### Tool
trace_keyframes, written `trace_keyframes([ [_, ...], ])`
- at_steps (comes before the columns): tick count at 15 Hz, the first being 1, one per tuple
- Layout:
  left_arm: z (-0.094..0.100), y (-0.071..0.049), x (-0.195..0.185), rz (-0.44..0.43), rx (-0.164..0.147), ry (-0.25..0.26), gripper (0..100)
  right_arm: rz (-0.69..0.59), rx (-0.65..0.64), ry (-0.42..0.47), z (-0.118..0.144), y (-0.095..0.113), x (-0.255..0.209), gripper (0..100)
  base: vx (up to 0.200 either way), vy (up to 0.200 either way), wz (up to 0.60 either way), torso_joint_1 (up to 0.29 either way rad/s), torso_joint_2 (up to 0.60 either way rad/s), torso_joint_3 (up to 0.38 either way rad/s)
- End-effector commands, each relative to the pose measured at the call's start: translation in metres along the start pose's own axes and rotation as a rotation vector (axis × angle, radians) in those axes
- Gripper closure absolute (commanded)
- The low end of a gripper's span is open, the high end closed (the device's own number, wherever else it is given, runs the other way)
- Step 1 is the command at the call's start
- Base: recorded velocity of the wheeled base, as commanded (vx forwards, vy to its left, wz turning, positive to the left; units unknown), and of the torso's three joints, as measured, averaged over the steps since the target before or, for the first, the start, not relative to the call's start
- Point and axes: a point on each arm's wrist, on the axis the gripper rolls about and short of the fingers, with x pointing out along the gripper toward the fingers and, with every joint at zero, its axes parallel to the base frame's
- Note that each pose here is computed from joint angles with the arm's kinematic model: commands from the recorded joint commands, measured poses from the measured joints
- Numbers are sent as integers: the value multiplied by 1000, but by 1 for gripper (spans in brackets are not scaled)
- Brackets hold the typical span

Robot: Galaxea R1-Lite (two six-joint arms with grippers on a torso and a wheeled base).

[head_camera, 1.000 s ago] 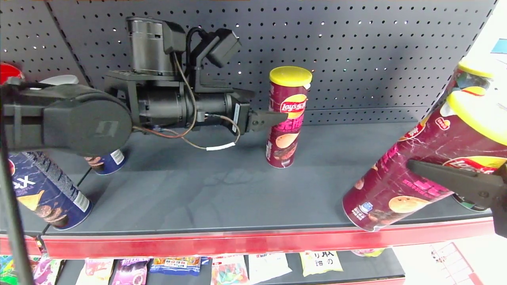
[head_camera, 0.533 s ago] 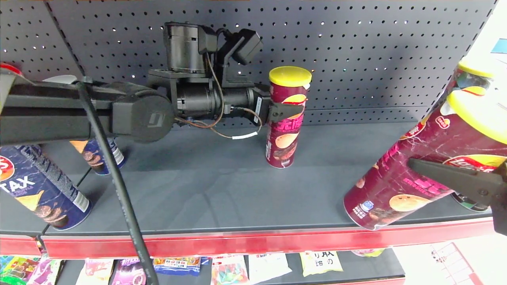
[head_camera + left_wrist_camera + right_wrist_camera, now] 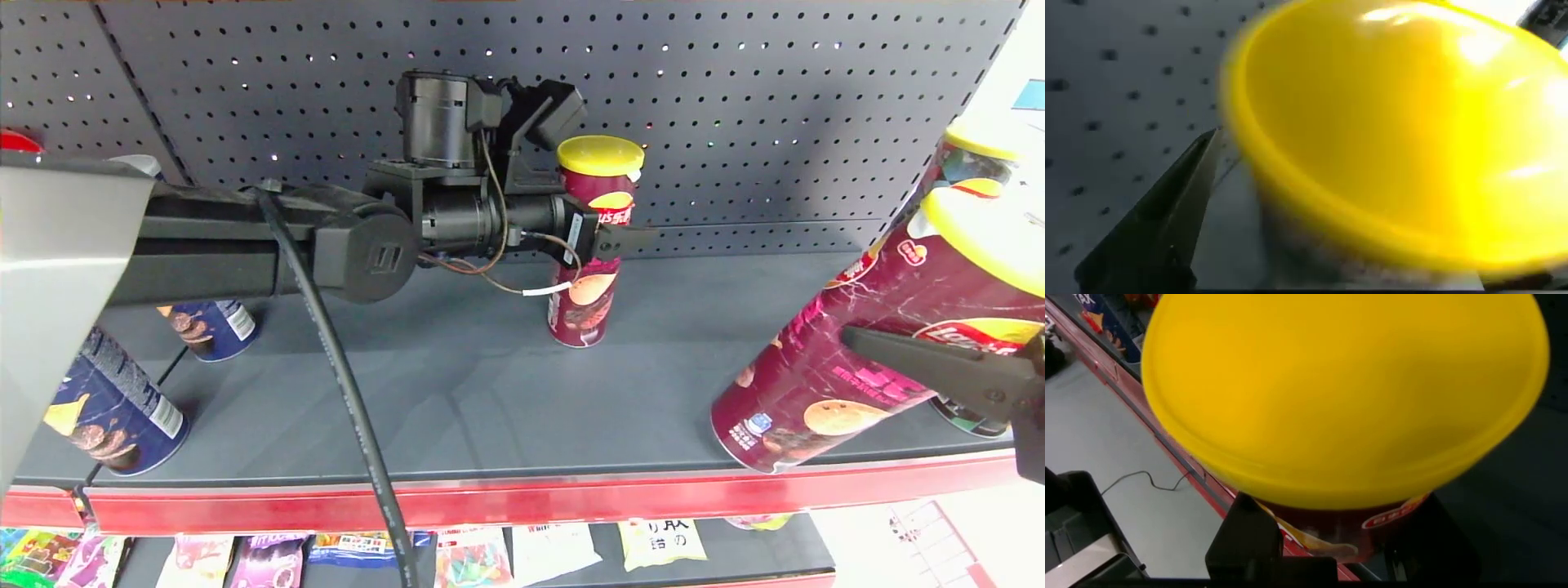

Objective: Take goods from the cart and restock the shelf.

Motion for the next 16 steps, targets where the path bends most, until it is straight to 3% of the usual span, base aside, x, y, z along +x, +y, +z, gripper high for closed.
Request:
trace_keyframes([
  [1, -2, -1, 2, -3, -5, 3, 100, 1, -1, 0, 0, 0, 0, 100, 0, 0, 0, 0, 0, 0],
  [5, 6, -4, -6, -11, -37, -9, 100, -1, 11, -3, 1, 0, 0, 100, 0, 0, 0, 0, 0, 0],
  [8, 12, -16, -31, -80, -50, -7, 100, -1, 12, -3, 1, 0, 0, 100, 0, 0, 0, 0, 0, 0],
  [11, 6, -34, -63, -173, -62, 17, 100, 2, 11, -4, 1, 0, 0, 100, 0, 0, 0, 0, 0, 0],
  [14, -15, -39, -67, -198, -24, -57, 100, 7, 7, -14, 4, 0, 0, 100, 0, 0, 0, 0, 0, 0],
  [16, -26, -49, -66, -218, -22, -73, 100, 7, 9, -13, 5, -1, 2, 100, 0, 0, 0, 0, 0, 0],
])
